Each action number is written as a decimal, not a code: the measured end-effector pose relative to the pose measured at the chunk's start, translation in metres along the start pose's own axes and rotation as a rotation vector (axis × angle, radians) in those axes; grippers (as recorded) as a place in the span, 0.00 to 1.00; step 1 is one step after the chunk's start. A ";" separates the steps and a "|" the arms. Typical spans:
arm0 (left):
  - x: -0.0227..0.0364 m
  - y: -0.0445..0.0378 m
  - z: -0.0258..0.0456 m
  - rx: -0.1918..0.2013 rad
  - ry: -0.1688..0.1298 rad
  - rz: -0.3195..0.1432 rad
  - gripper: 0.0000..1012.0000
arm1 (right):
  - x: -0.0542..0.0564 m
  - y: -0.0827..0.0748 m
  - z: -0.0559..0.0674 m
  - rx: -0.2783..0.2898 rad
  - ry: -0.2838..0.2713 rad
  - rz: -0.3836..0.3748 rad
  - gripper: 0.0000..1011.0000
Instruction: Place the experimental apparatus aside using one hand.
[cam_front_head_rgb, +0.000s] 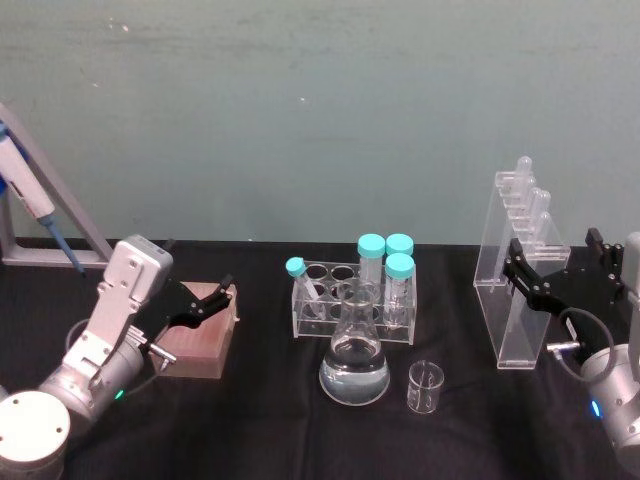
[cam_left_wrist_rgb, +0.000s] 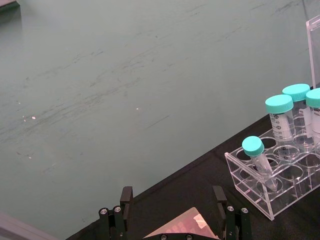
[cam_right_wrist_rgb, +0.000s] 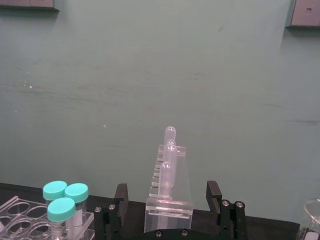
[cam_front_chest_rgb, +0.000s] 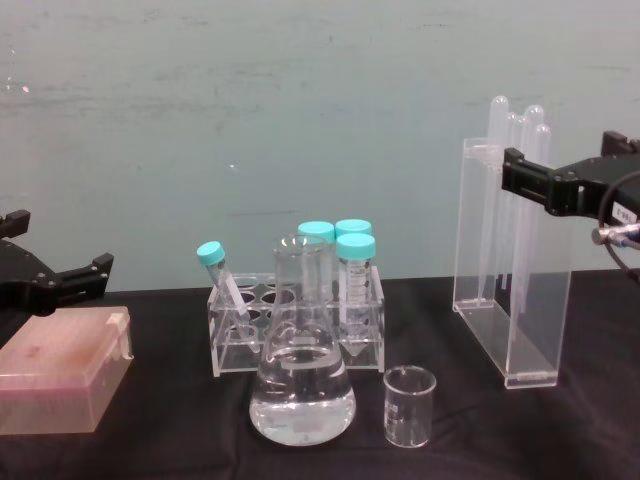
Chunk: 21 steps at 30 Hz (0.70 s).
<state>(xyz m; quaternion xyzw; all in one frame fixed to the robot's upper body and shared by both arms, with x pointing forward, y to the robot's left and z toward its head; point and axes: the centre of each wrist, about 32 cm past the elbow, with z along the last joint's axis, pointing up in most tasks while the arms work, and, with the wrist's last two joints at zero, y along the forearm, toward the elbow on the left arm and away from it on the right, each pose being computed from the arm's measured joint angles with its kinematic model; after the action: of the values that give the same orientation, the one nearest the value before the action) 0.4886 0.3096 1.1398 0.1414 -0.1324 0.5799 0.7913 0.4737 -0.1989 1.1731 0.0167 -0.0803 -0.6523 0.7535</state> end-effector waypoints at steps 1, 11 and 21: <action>0.0000 0.0000 0.0000 0.000 0.000 0.000 0.99 | 0.000 0.000 0.000 -0.001 0.002 -0.003 0.99; 0.0000 0.0000 0.0000 0.000 0.000 0.000 0.99 | 0.002 0.006 -0.003 -0.010 0.019 0.010 0.99; 0.0000 0.0000 0.0000 0.000 0.000 0.000 0.99 | 0.003 0.012 -0.005 -0.018 0.037 0.012 0.99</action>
<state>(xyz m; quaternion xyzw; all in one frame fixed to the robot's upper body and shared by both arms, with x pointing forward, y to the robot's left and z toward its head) 0.4886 0.3097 1.1398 0.1415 -0.1325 0.5799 0.7913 0.4867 -0.2007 1.1699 0.0215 -0.0603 -0.6482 0.7588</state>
